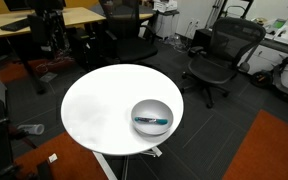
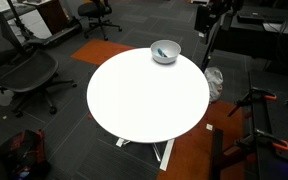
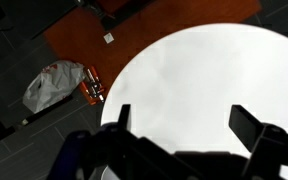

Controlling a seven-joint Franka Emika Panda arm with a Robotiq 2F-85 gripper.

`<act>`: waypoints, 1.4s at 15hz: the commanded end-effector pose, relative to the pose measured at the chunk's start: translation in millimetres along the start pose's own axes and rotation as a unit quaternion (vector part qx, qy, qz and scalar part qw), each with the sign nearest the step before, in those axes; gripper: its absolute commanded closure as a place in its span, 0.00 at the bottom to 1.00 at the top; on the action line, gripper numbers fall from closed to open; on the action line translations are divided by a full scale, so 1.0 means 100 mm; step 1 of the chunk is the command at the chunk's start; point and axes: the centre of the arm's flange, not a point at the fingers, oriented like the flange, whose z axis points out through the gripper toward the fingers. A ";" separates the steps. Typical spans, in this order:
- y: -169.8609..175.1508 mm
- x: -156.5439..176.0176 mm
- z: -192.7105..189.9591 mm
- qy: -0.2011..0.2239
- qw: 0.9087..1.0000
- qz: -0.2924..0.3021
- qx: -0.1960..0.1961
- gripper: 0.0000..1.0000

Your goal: Remove the marker from the bowl and put it on the table

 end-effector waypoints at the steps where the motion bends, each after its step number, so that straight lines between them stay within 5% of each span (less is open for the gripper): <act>1: 0.10 0.53 0.08 0.020 0.997 0.069 0.011 0.00; 10: 0.44 1.51 0.42 0.084 0.980 0.175 0.035 0.00; 21: 0.56 2.20 1.13 0.128 0.970 0.206 0.010 0.00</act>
